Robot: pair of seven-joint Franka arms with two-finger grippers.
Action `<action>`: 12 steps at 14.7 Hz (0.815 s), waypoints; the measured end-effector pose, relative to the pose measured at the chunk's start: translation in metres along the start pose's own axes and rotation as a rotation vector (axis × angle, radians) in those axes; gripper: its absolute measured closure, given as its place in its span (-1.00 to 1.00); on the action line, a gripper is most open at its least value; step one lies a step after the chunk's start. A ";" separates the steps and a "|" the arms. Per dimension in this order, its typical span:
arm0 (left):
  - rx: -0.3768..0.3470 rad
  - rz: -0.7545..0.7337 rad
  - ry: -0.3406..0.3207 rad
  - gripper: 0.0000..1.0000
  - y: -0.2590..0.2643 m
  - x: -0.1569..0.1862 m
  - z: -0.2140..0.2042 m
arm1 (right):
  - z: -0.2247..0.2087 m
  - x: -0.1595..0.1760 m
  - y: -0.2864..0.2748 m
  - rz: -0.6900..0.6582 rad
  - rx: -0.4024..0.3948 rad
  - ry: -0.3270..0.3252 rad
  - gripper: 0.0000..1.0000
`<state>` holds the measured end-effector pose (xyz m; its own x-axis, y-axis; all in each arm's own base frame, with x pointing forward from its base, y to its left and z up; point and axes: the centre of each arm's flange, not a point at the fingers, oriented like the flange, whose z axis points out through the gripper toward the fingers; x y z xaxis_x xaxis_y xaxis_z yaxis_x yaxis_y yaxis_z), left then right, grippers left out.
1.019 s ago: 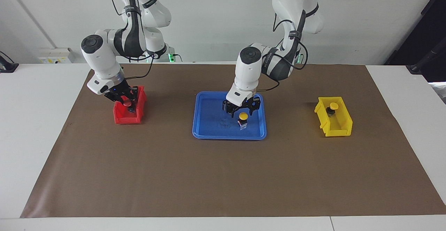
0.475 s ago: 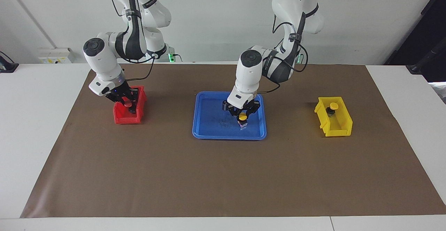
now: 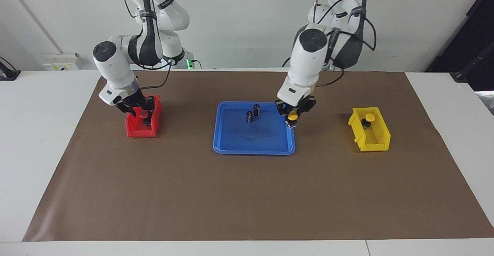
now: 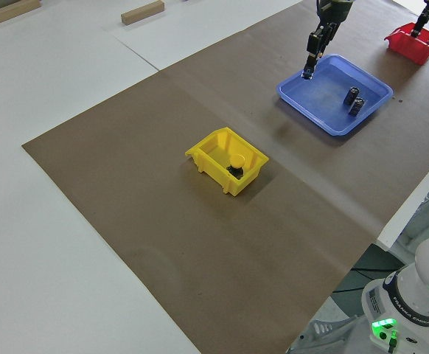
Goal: Sort red and yellow buttons by color
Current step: 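Carry the yellow button into the yellow bin and release it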
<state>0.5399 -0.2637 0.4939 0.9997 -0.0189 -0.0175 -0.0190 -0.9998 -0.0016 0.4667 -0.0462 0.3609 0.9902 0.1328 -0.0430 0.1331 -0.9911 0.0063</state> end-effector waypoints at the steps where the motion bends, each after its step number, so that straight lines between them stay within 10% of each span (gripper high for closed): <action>1: -0.003 0.027 0.000 0.17 -0.044 0.015 -0.006 | -0.011 0.005 0.001 -0.004 0.001 -0.007 -0.37; 6: -0.016 0.151 -0.017 0.17 -0.234 0.052 0.009 | -0.077 0.029 0.001 0.001 0.016 0.021 -0.41; 12: -0.015 0.203 0.003 0.17 -0.269 0.049 0.060 | -0.235 0.043 -0.015 0.056 0.025 0.010 -1.00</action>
<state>0.5929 0.0049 0.4336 0.9754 -0.2203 -0.0126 -0.2200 -0.9754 0.0161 0.5167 -0.0227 0.5938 0.9965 0.0774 -0.0329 0.0769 -0.9969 -0.0163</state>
